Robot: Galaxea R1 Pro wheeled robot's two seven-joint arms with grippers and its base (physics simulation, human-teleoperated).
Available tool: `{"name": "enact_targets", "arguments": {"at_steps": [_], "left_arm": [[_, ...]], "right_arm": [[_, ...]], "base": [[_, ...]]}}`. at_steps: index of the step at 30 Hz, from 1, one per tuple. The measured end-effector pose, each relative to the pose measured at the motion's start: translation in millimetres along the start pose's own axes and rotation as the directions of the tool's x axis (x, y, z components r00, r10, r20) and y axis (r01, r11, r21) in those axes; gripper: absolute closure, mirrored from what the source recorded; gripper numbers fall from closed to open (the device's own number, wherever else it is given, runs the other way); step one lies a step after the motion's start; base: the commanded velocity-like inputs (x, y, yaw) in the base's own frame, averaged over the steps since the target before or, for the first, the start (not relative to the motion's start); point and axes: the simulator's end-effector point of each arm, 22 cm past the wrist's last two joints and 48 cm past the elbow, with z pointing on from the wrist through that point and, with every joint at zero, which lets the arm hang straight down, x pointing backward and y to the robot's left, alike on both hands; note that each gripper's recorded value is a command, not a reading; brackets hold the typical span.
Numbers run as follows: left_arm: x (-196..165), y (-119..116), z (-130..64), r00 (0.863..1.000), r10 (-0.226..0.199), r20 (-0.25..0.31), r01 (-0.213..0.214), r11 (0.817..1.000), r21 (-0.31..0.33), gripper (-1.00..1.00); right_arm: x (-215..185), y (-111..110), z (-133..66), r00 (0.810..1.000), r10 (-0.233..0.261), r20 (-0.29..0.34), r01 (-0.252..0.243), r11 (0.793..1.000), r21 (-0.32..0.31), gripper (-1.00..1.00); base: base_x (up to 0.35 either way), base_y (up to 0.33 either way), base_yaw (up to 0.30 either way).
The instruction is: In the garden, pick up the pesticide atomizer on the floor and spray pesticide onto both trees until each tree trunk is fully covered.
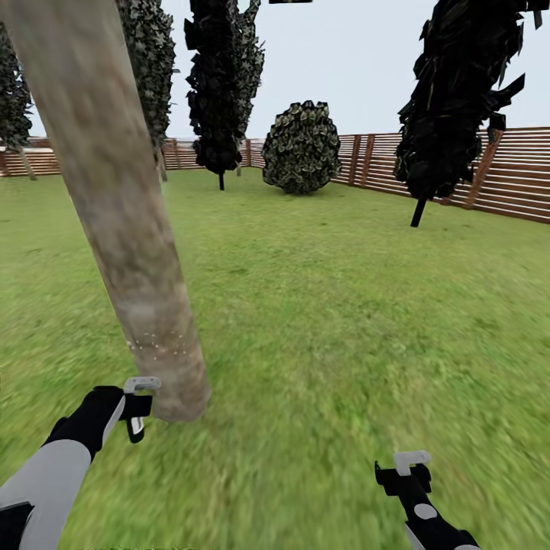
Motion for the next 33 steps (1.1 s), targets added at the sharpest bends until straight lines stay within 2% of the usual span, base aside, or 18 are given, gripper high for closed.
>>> {"name": "enact_targets", "arguments": {"at_steps": [7, 17, 33], "left_arm": [[0.3, 3.8, 0.1, 1.0, -0.002, -0.002, 0.002, 1.0, -0.009, 1.0], [0.2, 4.8, -0.5, 1.0, -0.004, -0.001, 0.004, 1.0, -0.01, 1.0], [-0.6, 1.6, -0.4, 1.0, -0.003, 0.001, 0.003, 1.0, -0.006, 1.0]], "right_arm": [[0.1, 0.4, 0.2, 1.0, -0.001, 0.0, 0.001, 1.0, -0.001, -1.0], [-0.1, 0.3, -0.1, 1.0, 0.0, 0.0, 0.0, 1.0, -0.001, -1.0], [-0.3, -1.3, 0.0, 1.0, -0.001, 0.001, 0.001, 1.0, 0.002, -1.0]], "base": [[-0.131, -0.233, 0.269], [0.008, -0.043, 0.262], [0.175, -0.219, 0.011]]}}
